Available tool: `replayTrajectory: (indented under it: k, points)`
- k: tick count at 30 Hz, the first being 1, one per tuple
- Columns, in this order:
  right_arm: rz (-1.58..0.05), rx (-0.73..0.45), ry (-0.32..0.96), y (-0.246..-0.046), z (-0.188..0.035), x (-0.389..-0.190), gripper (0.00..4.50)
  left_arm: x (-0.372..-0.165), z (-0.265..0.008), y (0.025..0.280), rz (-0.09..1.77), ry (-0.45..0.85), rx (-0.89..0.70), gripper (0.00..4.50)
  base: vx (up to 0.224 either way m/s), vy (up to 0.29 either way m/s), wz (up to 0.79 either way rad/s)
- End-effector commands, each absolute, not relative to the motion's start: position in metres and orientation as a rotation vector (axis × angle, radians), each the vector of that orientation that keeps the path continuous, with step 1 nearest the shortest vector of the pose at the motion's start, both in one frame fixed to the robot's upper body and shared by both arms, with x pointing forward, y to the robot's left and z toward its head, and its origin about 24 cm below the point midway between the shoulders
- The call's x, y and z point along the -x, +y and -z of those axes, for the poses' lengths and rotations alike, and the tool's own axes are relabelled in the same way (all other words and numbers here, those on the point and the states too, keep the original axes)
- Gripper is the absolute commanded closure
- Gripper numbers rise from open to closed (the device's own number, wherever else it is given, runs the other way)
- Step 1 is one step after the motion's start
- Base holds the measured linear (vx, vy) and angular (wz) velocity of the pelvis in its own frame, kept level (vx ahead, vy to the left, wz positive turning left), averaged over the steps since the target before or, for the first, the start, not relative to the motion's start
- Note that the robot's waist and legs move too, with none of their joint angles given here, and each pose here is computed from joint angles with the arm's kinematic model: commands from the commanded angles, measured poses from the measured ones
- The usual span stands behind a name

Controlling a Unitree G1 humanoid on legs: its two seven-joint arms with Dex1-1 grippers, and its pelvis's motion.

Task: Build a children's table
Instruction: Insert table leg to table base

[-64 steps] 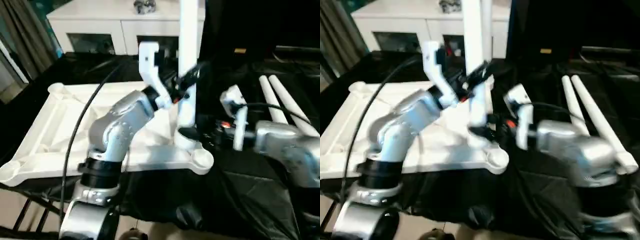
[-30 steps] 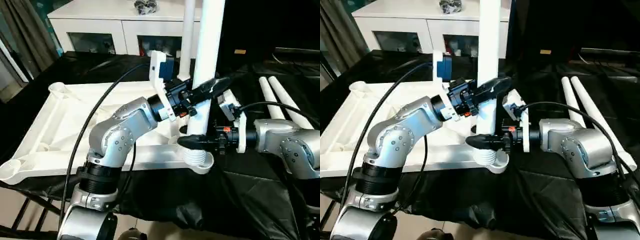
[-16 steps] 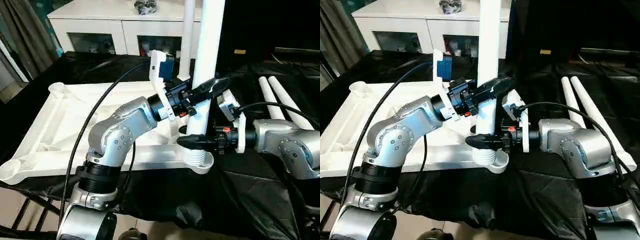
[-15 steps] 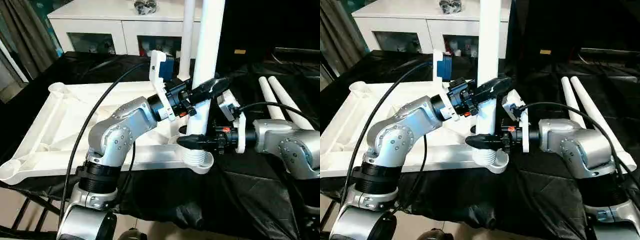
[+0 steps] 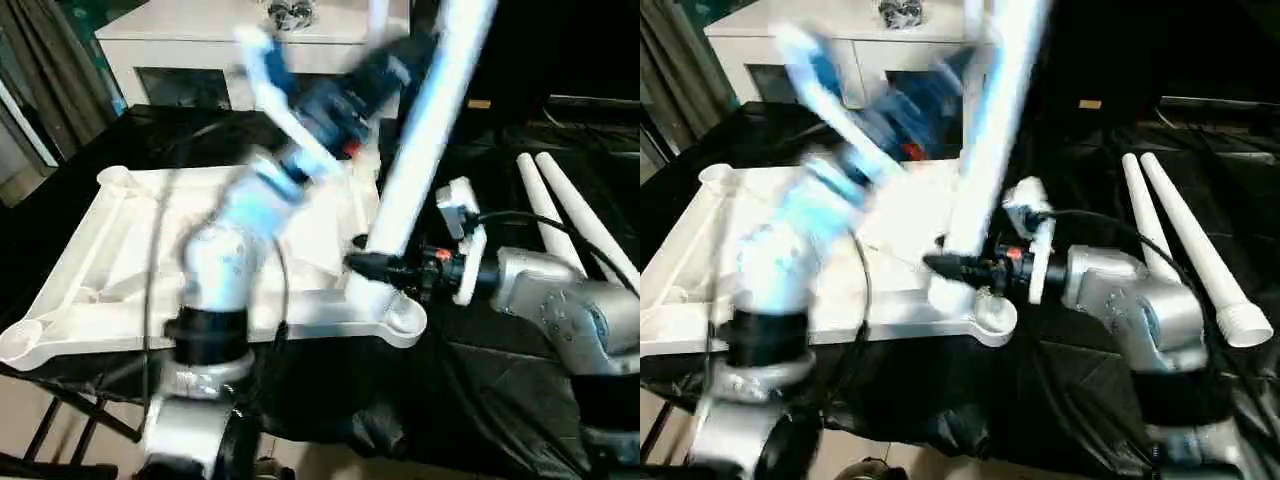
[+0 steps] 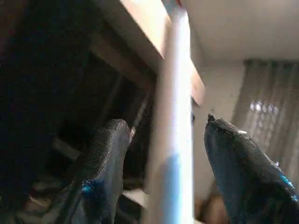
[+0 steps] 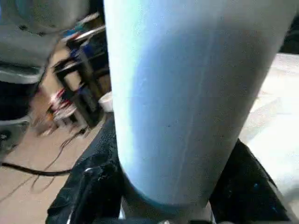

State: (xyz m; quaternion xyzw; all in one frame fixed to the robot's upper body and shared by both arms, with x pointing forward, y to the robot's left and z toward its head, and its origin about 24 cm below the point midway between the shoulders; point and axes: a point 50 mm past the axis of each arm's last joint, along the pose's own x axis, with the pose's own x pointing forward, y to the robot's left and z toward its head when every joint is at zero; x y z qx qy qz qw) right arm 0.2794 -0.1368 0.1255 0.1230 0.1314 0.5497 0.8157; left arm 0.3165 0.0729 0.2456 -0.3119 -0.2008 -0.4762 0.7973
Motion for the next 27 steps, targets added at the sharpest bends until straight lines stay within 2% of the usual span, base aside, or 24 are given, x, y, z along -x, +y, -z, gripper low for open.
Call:
replayTrajectory:
  k: [1,2,3,4,8,10,13,15,23,24,25,27]
  points:
    - [-1.115,-0.240,0.214,-0.143,-0.134,-0.280,2.59,-0.319,-0.244,0.089,0.977,-0.440,0.591,1.56,0.000,0.000,0.00]
    - [-1.082,-0.229,0.207,-0.147,-0.133,-0.280,2.59,-0.318,-0.238,0.092,0.991,-0.409,0.527,1.56,0.000,0.000,0.00]
    - [-1.005,-0.182,0.207,-0.154,-0.129,-0.279,2.59,-0.315,-0.223,0.097,1.021,-0.346,0.399,1.56,0.000,0.000,0.00]
    - [-1.005,-0.182,0.207,-0.154,-0.129,-0.279,2.59,-0.315,-0.223,0.097,1.021,-0.346,0.399,1.56,0.000,0.000,0.00]
    - [-0.890,-0.103,0.217,-0.163,-0.121,-0.278,2.59,-0.308,-0.191,0.100,1.083,-0.209,0.162,1.56,0.000,0.000,0.00]
    - [-0.821,-0.071,0.224,-0.167,-0.115,-0.277,2.59,-0.299,-0.154,0.101,1.164,-0.046,-0.054,1.56,0.000,0.000,0.00]
    - [-0.766,-0.049,0.223,-0.167,-0.110,-0.277,2.59,-0.287,-0.116,0.102,1.259,0.114,-0.208,1.56,0.000,0.000,0.00]
    - [-0.738,-0.031,0.223,-0.166,-0.108,-0.278,2.59,-0.282,-0.089,0.103,1.318,0.219,-0.274,1.56,0.000,0.000,0.00]
    - [-0.738,-0.031,0.223,-0.166,-0.108,-0.278,2.59,-0.282,-0.089,0.103,1.318,0.219,-0.274,1.56,0.000,0.000,0.00]
    - [-0.736,-0.022,0.223,-0.166,-0.108,-0.278,2.59,-0.281,-0.083,0.103,1.332,0.240,-0.289,1.84,0.000,0.000,0.00]
    - [-0.748,-0.013,0.237,-0.160,-0.104,-0.273,2.59,-0.287,-0.062,0.116,1.307,0.342,-0.350,1.92,0.000,0.000,0.00]
    - [-0.752,-0.012,0.241,-0.159,-0.103,-0.271,2.59,-0.289,-0.056,0.120,1.293,0.373,-0.364,1.92,0.000,0.000,0.00]
